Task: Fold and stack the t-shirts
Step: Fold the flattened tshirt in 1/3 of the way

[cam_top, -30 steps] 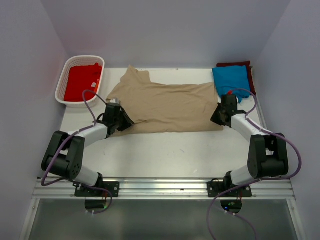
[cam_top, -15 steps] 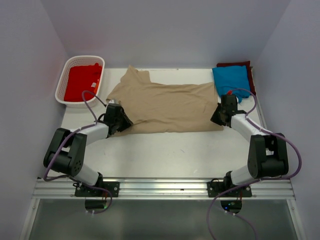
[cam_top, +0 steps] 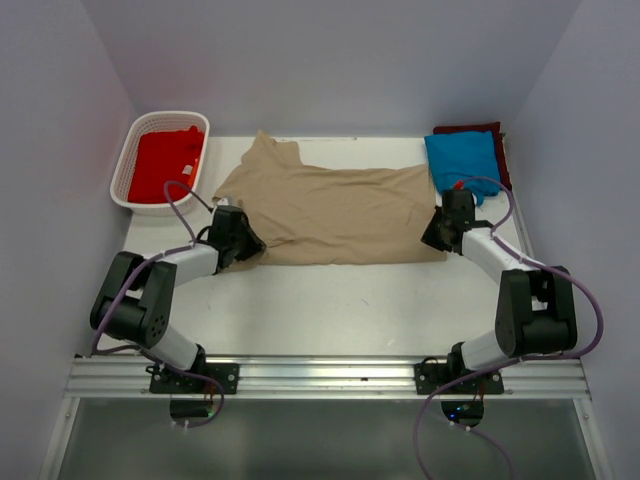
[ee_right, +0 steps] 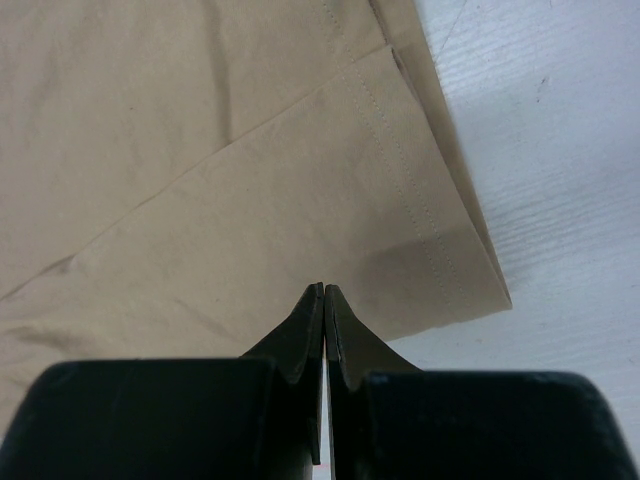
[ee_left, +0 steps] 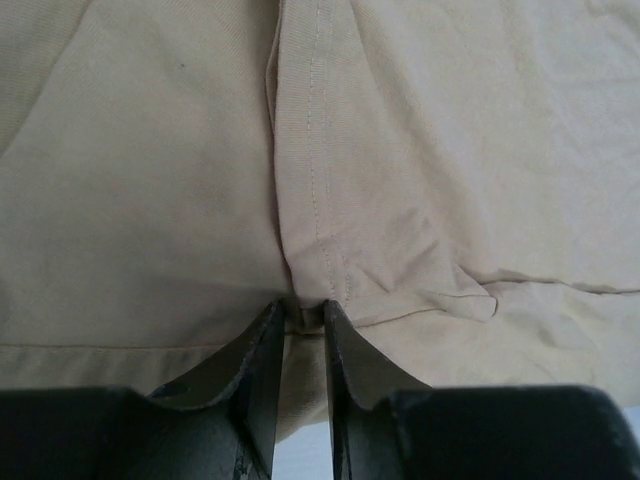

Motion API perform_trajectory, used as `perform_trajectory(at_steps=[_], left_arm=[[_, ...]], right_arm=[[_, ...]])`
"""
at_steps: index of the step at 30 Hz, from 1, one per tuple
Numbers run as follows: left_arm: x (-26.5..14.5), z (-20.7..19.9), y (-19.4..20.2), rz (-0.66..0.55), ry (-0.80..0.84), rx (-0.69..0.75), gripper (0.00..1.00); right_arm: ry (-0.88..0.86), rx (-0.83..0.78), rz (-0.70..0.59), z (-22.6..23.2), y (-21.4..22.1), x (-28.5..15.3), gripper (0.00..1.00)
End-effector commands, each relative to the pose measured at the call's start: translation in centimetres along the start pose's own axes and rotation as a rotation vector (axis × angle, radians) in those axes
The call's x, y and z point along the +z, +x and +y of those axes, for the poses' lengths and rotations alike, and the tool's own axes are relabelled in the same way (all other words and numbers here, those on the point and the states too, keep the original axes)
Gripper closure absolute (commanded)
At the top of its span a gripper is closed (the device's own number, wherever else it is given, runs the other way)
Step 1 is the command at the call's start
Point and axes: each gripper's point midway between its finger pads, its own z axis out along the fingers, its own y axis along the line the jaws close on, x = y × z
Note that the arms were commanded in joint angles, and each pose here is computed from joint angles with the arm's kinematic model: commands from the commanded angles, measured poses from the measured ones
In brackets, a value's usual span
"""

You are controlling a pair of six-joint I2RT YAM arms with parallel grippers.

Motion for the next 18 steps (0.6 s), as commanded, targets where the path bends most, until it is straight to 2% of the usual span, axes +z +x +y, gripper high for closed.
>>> perform_trajectory(at_steps=[1, 2, 6, 18], left_arm=[[-1.5, -1.9, -2.4, -0.062, 0.049, 0.005, 0.73], [-1.7, -2.0, -2.5, -0.064, 0.05, 0.005, 0.68], [-1.9, -2.4, -3.1, -0.087, 0.063, 0.021, 0.6], [-0.4, -1.9, -2.7, -0.036, 0.017, 0.02, 0.6]], right_arm=[[-0.003, -0.014, -0.016, -0.1, -0.2, 0.3, 1.0], [-0.005, -0.015, -0.012, -0.1, -0.1, 0.3, 1.0], [-0.006, -0.014, -0.011, 0.0, -0.1, 0.4, 1.0], [0.004, -0.016, -0.015, -0.2, -0.2, 0.2, 1.0]])
